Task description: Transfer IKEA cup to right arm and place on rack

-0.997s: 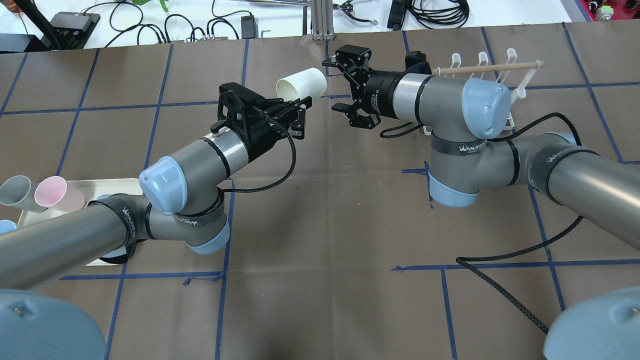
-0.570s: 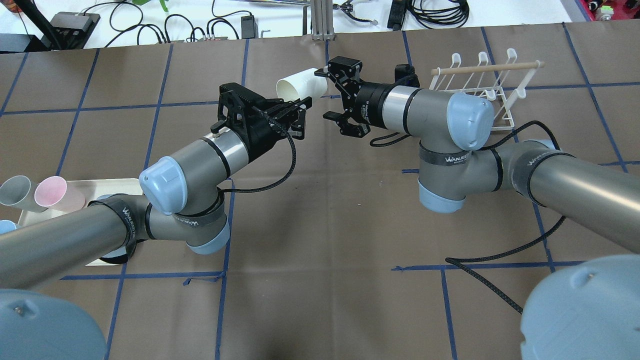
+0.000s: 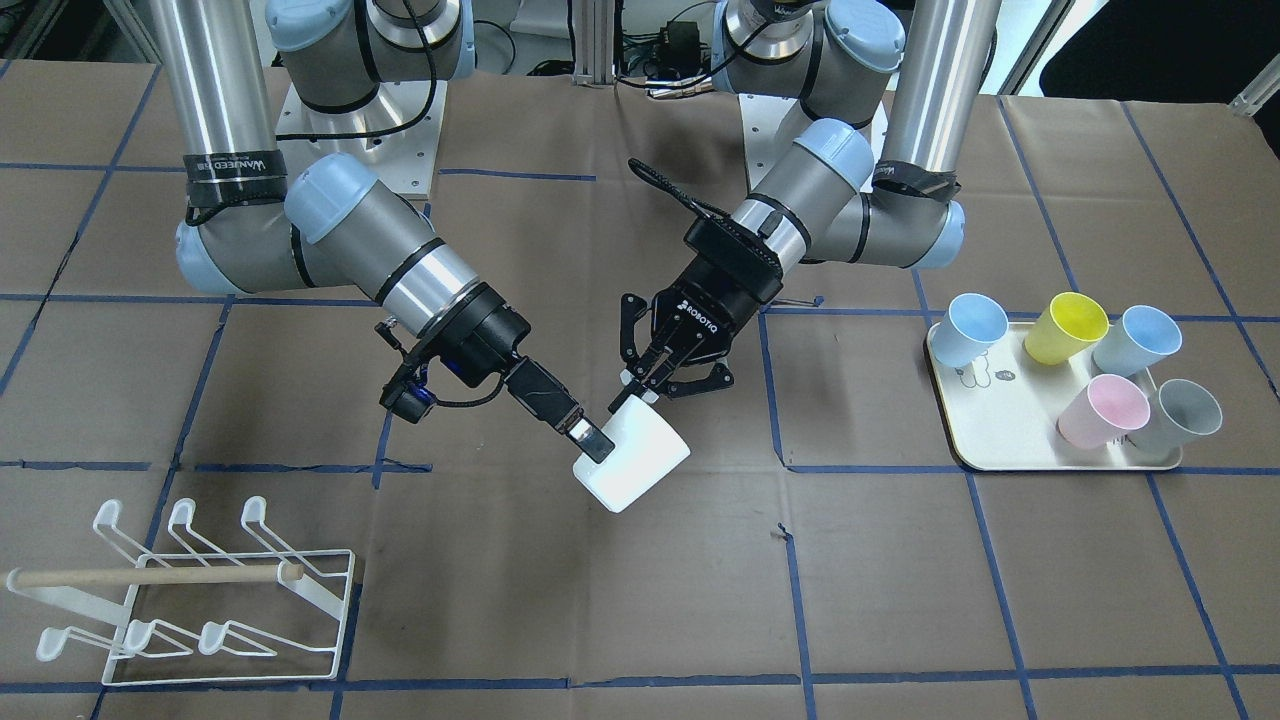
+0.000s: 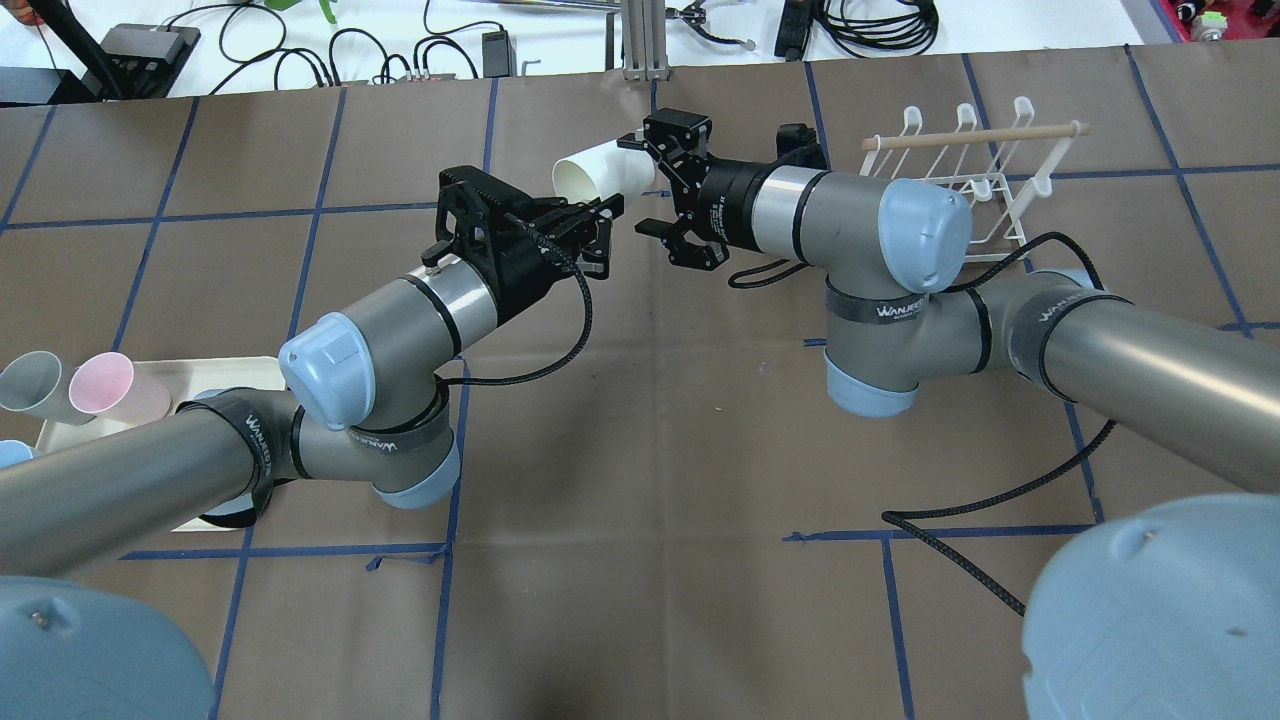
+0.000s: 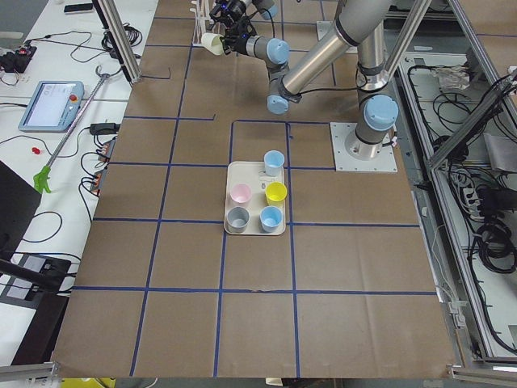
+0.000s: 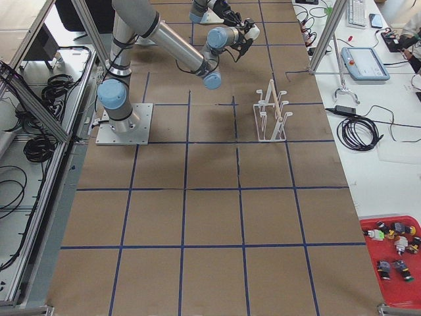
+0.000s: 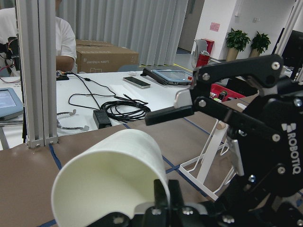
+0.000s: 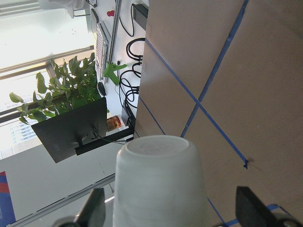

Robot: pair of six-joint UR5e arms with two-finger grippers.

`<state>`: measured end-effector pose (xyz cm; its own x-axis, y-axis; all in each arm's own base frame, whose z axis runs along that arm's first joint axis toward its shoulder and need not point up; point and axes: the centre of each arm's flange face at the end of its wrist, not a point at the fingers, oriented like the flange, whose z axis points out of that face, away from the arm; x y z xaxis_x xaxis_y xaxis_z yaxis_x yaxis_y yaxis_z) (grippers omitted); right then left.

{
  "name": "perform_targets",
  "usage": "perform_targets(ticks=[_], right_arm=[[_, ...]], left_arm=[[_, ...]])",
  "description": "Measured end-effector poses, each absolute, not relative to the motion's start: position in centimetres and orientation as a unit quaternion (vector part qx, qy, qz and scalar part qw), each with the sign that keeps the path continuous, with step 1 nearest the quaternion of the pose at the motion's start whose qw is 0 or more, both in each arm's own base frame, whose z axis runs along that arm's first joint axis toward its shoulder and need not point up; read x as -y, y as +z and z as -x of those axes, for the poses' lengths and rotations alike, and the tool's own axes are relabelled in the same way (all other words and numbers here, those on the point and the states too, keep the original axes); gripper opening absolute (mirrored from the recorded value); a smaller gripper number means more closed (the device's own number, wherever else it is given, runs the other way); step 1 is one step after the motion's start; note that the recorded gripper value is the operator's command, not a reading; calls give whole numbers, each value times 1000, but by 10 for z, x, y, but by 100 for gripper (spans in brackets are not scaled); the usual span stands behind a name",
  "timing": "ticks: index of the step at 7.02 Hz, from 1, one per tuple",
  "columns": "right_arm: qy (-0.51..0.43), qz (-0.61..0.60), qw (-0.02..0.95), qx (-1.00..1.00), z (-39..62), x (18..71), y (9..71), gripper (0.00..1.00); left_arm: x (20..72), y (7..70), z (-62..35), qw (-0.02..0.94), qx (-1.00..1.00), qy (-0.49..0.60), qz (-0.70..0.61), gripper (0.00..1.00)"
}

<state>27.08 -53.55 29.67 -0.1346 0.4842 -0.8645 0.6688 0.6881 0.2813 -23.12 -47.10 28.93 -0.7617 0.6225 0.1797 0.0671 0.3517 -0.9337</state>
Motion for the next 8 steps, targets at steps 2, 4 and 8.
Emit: perform_targets(ticks=[2, 4, 8], right_arm=[[-81, -381, 533, -751, -281, 544, 289, 96], [-79, -382, 534, -750, -283, 545, 288, 96], [-82, -384, 540, -745, -283, 551, 298, 96]], left_arm=[[471, 290, 231, 265, 778, 525, 222, 0], [471, 290, 231, 265, 778, 525, 222, 0], [471, 290, 231, 265, 778, 525, 222, 6]])
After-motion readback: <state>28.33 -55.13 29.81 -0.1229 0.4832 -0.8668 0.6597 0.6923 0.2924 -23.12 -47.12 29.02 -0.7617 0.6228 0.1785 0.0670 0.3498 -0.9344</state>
